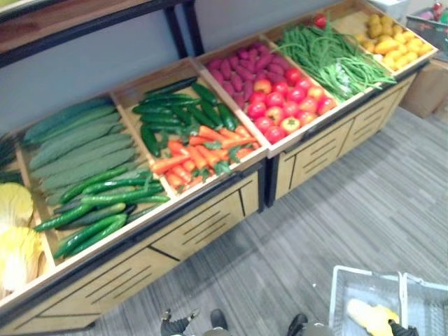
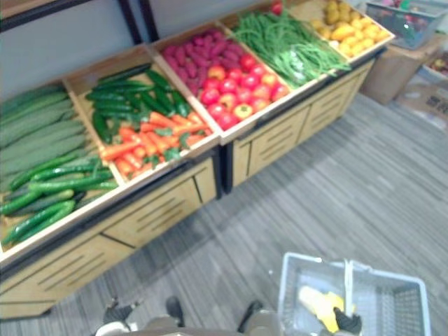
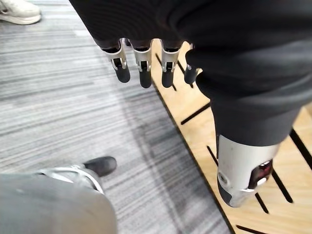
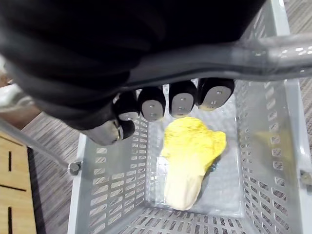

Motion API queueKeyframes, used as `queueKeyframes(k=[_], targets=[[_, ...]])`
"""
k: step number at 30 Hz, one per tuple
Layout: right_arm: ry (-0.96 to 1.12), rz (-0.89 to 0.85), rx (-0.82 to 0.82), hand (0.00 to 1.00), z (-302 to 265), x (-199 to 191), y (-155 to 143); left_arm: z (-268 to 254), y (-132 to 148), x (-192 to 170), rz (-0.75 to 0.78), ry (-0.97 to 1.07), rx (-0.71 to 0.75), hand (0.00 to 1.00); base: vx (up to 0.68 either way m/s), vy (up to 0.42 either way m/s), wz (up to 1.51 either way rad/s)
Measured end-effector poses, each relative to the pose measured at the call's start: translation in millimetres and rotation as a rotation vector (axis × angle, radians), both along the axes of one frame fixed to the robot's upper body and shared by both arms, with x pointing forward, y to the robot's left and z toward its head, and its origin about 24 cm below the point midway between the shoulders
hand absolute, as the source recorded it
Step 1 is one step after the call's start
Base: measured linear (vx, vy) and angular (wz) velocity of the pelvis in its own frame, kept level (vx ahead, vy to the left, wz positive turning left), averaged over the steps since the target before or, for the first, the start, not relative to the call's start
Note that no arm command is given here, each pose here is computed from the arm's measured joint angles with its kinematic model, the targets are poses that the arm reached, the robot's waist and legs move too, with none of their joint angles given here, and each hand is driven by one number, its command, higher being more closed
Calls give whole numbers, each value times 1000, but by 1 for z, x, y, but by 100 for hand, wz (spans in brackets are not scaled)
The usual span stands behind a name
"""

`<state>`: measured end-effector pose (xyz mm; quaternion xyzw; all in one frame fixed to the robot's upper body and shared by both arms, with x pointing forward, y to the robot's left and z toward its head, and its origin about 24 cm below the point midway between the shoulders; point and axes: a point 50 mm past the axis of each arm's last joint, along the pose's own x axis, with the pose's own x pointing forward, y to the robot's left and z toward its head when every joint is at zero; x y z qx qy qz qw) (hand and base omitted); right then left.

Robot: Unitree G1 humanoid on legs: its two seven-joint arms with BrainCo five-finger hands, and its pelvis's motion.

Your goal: Pick vegetable in the basket

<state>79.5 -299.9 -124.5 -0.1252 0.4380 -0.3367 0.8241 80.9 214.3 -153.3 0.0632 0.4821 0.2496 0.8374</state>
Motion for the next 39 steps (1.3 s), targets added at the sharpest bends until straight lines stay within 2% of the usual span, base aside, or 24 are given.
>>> queueKeyframes(k=[8, 9, 24, 33, 39], targets=[[-8, 92, 24, 100, -3, 15, 16, -5, 5, -17, -5, 79, 5, 0, -15, 101, 6], [49, 219, 105, 100, -15, 21, 38, -2, 16, -9, -134, 96, 53, 0, 20, 33, -8], [64, 259, 123, 100, -17, 14, 42, -3, 15, -11, -135, 103, 46, 0, 9, -3, -7], [101, 307, 100, 100, -16, 7, 37, -4, 7, -8, -240, 112, 42, 0, -2, -3, -2], [80, 320, 80, 100, -13, 9, 35, -3, 11, -6, -251, 110, 49, 0, -6, -40, 0]])
